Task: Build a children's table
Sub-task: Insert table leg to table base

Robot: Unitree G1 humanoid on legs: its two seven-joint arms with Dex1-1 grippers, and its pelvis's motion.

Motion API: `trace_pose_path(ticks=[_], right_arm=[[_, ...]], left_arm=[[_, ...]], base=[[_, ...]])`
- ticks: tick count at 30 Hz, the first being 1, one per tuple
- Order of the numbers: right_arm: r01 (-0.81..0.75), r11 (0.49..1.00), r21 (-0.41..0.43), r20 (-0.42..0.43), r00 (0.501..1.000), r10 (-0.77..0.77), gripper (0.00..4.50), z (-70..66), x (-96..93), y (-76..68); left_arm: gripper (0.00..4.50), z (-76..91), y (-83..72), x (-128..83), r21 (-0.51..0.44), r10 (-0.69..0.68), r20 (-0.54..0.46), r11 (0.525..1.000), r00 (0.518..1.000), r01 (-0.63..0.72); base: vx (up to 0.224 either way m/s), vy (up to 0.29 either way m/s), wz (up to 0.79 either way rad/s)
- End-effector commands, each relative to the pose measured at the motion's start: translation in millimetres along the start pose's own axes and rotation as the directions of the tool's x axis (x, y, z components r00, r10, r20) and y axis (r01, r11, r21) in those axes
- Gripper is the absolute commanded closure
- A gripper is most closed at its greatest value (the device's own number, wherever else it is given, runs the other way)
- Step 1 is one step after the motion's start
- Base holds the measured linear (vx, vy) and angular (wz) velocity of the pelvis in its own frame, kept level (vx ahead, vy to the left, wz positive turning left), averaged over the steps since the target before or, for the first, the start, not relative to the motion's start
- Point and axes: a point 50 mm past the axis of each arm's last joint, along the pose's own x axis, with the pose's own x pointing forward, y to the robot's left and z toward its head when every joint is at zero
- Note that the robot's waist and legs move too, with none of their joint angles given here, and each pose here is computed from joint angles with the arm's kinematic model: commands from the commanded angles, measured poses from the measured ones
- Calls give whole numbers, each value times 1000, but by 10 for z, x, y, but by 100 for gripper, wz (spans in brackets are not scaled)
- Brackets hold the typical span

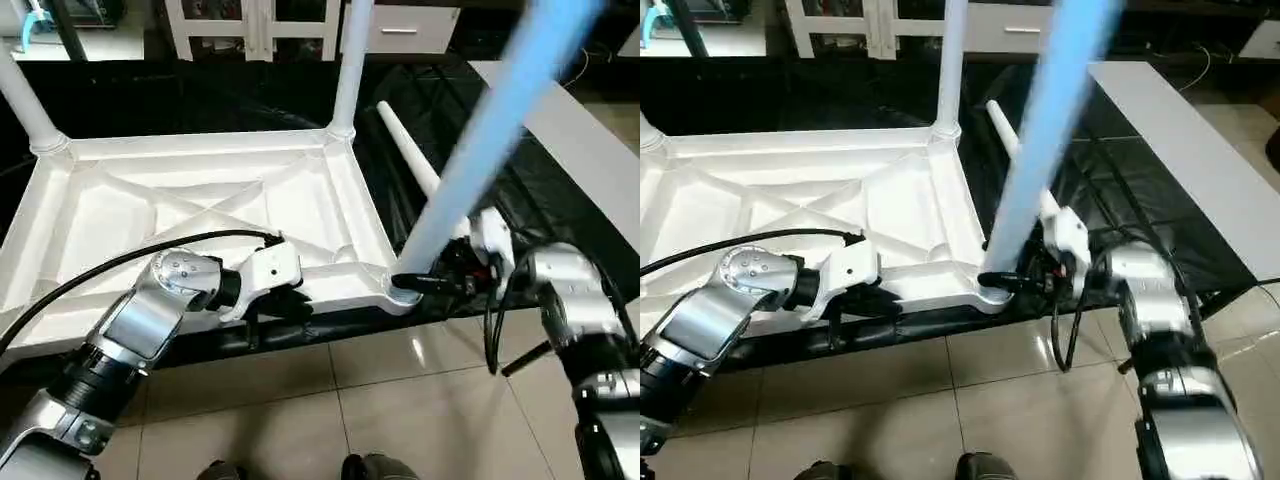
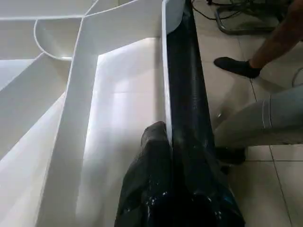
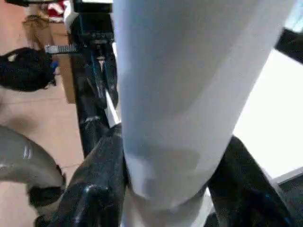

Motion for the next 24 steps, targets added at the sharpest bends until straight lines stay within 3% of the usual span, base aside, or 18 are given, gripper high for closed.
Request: trace_pose_path(ticks=[1,8,17,21,24], right_arm=[[-90,994,66,-41,995,93,261,-191,60,187],[-102,985,137,-66,992,112,261,-289,30,245],[-81,985,150,-58,994,91,262,-332,49,278],[99,971,216,-39,995,-92,262,-401,113,224],[142,960,240,-35,990,-137,262,-419,128,215]], left_arm=[[450,-123,-23,94,-29,7,-70,1000,998,-9],[450,-112,-17,98,-26,0,-67,1000,998,-1],[450,-122,-26,90,-33,10,-66,999,998,-12],[450,-138,-21,84,-62,31,-72,997,997,-36],[450,-140,-15,85,-75,39,-75,996,996,-44]], base=[[0,0,0],[0,0,0],[0,0,0],[0,0,0],[0,0,0]])
